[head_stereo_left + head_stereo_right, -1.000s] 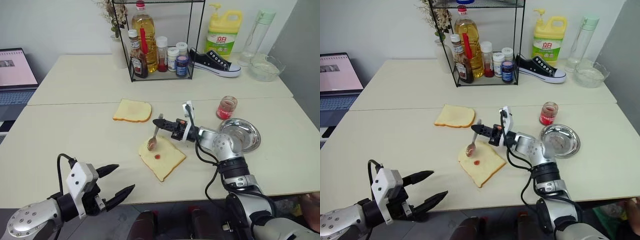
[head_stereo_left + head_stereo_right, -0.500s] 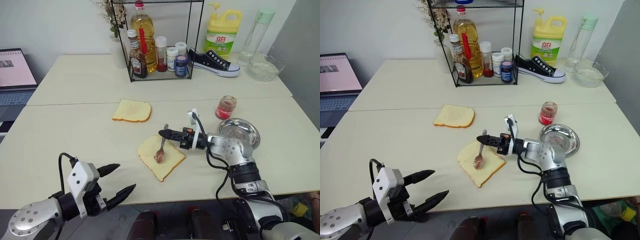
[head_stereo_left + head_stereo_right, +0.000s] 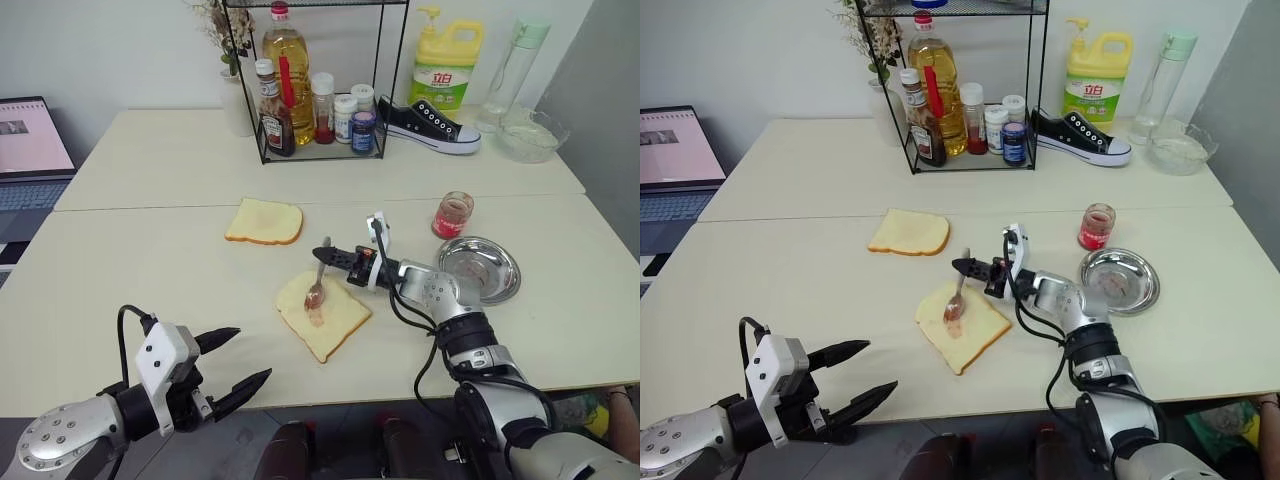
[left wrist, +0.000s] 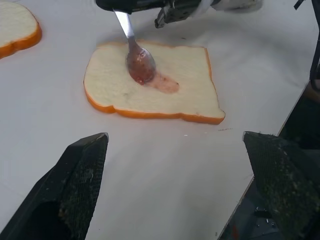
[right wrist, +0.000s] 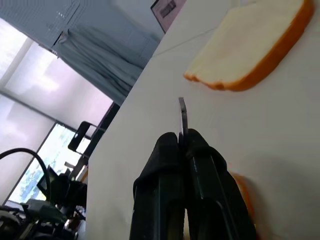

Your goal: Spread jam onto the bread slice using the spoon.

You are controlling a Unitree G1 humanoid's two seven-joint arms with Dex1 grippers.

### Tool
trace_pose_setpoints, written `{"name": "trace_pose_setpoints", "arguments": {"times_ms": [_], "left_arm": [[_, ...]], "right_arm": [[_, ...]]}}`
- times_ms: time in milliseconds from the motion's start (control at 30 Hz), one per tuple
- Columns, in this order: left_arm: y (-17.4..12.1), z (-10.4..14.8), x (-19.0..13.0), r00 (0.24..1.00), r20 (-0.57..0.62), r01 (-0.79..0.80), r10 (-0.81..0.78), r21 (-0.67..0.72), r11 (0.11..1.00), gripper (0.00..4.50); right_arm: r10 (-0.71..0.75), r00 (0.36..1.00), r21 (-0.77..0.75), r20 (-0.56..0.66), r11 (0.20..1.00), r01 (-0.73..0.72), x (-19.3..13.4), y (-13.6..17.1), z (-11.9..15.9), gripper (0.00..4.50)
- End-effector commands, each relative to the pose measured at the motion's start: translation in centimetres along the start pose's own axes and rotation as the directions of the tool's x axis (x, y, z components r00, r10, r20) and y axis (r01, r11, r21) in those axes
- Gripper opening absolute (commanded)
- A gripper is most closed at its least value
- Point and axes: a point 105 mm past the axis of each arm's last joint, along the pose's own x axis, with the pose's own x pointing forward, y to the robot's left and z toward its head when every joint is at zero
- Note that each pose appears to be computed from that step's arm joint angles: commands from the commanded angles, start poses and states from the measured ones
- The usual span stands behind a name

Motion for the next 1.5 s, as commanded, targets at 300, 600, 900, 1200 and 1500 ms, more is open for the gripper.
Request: {"name": "trace_pose_setpoints", "arguments": {"times_ms": [300,600,900,1200,1500], "left_arm": [[0.1,0.2,0.2,1.000,0.006,0.016,-0.016,0.026,1.000,4.50],[-0.1,0.3,0.4,1.000,0.009,0.021,-0.022,0.025,0.999,4.50],[-0.2,0.2,0.3,1.000,0.006,0.023,-0.023,0.026,0.999,4.50],[-0.1,0.1,0.3,1.000,0.005,0.021,-0.021,0.025,0.999,4.50],[-0.2,0.1,0.4,1.000,0.008,0.026,-0.027,0.024,0.999,4.50]], "right_arm": [[0.149,0.986,0.110,0.070,0.982,-0.156,-0.6,3.0,2.6,0.04],[0.083,0.996,0.118,0.043,0.989,-0.087,0.2,2.3,1.0,0.04],[0.019,0.999,0.093,0.037,0.995,-0.023,1.8,1.5,0.0,0.04],[0.004,0.997,0.017,-0.079,1.000,-0.003,0.5,0.9,-1.9,0.04],[0.017,0.995,0.035,-0.101,0.999,-0.014,-1.6,0.7,-1.5,0.04]]}}
